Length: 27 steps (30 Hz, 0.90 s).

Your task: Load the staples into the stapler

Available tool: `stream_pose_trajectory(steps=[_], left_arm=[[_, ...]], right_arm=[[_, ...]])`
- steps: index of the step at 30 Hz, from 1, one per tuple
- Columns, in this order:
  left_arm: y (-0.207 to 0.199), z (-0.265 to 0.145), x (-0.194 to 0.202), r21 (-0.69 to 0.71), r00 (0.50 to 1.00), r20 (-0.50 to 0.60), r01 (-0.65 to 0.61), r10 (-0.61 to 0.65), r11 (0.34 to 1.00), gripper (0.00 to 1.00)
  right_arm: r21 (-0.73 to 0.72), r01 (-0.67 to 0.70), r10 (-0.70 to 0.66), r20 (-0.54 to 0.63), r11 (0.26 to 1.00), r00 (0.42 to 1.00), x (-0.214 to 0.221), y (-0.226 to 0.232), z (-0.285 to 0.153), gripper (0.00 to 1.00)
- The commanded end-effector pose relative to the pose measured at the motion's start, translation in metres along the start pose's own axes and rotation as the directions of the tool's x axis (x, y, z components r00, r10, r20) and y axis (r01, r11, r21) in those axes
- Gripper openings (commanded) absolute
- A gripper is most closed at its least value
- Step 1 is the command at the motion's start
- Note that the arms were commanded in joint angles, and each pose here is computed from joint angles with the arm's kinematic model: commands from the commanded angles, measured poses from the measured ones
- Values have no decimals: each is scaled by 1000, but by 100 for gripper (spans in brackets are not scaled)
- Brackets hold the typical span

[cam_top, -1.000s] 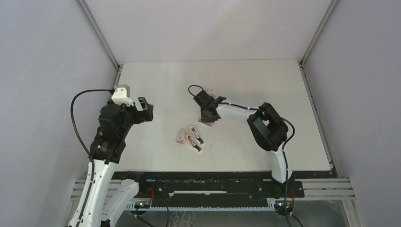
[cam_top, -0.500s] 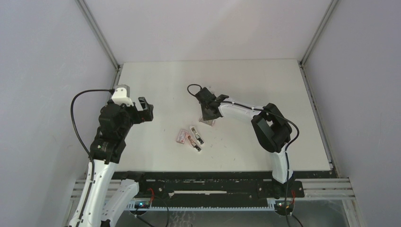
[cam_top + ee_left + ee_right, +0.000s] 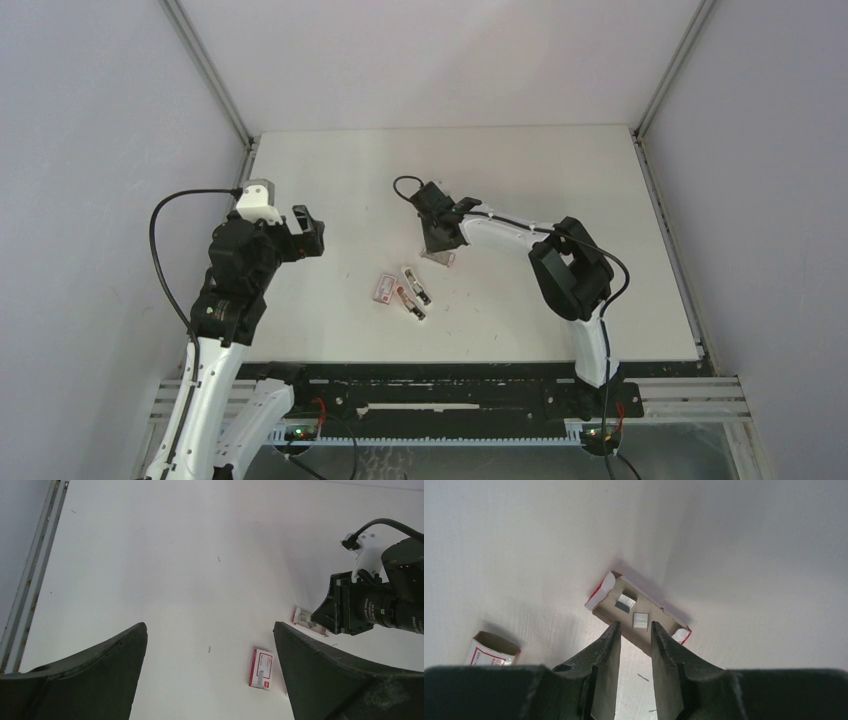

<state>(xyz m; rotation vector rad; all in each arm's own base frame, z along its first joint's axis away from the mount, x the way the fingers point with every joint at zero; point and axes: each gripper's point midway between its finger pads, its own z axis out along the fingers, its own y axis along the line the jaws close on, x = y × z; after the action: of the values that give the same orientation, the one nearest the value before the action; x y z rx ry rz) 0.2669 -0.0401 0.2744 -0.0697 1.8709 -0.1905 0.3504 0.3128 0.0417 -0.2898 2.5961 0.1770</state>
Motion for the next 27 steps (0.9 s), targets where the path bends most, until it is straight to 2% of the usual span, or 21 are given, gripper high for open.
stream_pose_trajectory(steps=[1, 27], left_arm=[[0, 4, 1, 7, 1000, 17, -2, 2, 1000, 100], [1, 5, 2, 3, 1000, 13, -3, 3, 1000, 100]], right_arm=[[19, 8, -9, 31, 1000, 999, -16, 5, 2, 27], [39, 28, -27, -29, 999, 999, -1, 7, 16, 25]])
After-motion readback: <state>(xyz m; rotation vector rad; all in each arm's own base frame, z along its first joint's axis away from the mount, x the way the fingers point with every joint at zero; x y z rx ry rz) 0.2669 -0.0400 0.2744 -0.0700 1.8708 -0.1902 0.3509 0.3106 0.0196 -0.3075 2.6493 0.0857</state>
